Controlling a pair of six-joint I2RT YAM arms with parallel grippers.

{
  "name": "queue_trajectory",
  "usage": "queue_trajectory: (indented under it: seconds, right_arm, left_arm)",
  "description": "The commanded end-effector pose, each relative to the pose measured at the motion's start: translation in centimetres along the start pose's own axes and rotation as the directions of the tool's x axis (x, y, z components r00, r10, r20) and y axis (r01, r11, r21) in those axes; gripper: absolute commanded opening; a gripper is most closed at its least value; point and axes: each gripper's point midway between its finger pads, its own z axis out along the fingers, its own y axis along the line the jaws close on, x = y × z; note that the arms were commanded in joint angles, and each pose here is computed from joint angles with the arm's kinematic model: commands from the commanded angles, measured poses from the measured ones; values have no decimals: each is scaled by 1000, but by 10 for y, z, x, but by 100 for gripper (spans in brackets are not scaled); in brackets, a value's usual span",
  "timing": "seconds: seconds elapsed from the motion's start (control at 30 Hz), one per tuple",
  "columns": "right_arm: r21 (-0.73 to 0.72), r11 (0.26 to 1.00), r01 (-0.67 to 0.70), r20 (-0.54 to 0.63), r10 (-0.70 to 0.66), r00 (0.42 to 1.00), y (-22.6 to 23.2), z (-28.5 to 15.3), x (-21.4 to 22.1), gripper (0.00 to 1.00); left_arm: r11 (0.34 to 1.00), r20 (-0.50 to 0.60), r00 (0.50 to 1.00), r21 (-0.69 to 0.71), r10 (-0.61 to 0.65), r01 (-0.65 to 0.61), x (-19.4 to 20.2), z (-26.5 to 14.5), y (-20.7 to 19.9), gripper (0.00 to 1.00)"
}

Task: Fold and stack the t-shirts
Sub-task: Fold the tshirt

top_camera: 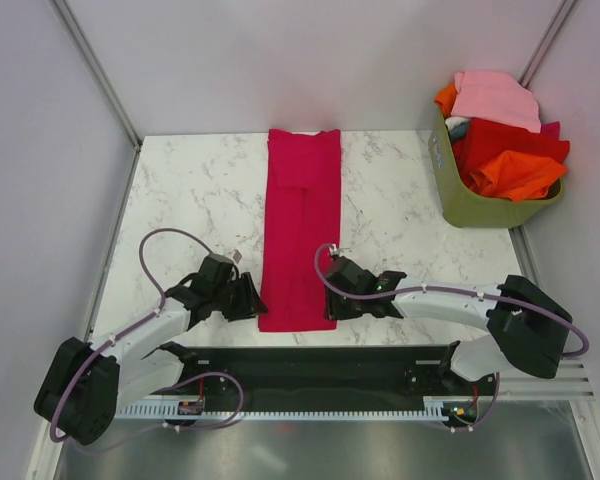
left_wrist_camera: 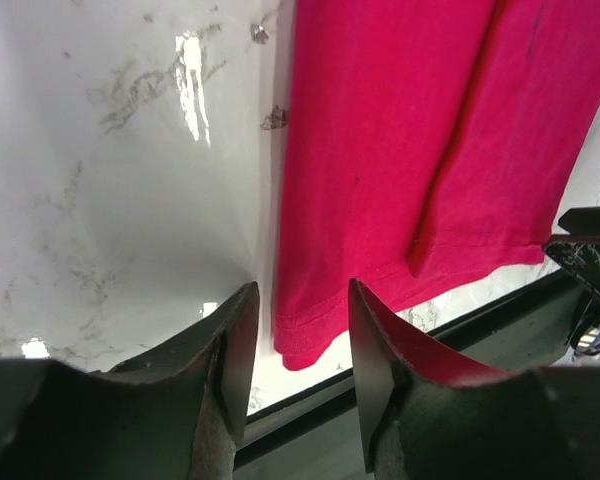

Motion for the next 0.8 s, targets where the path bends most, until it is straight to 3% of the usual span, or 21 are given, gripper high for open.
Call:
queue_trajectory:
  seconds: [0.0, 0.27, 0.33, 0.47, 0.5, 0.77]
  right_arm:
    - [24, 999, -21, 14, 20, 1000, -4, 1, 0, 42]
    - [32, 999, -24, -8, 24, 1000, -13, 6, 13, 41]
    - [33, 999, -23, -12, 24, 1000, -15, 8, 16, 41]
    - [48, 999, -20, -22, 21, 1000, -22, 10, 22, 14]
    - [50, 998, -24, -16, 25, 1000, -23, 9, 22, 13]
    - [30, 996, -78, 40, 77, 996, -41, -11, 24, 4]
  left_arm:
    - [999, -21, 1000, 41, -22, 23, 8, 1, -7, 47]
    - [998, -42, 999, 49, -29, 31, 18, 6, -2, 38]
    - [998, -32, 999, 52, -27, 29, 16, 5, -3, 31]
    - [998, -31, 999, 53, -24, 25, 16, 5, -2, 8]
    - [998, -29, 999, 55, -23, 24, 16, 5, -3, 3]
    - [998, -15, 999, 50, -32, 33, 14, 4, -2, 2]
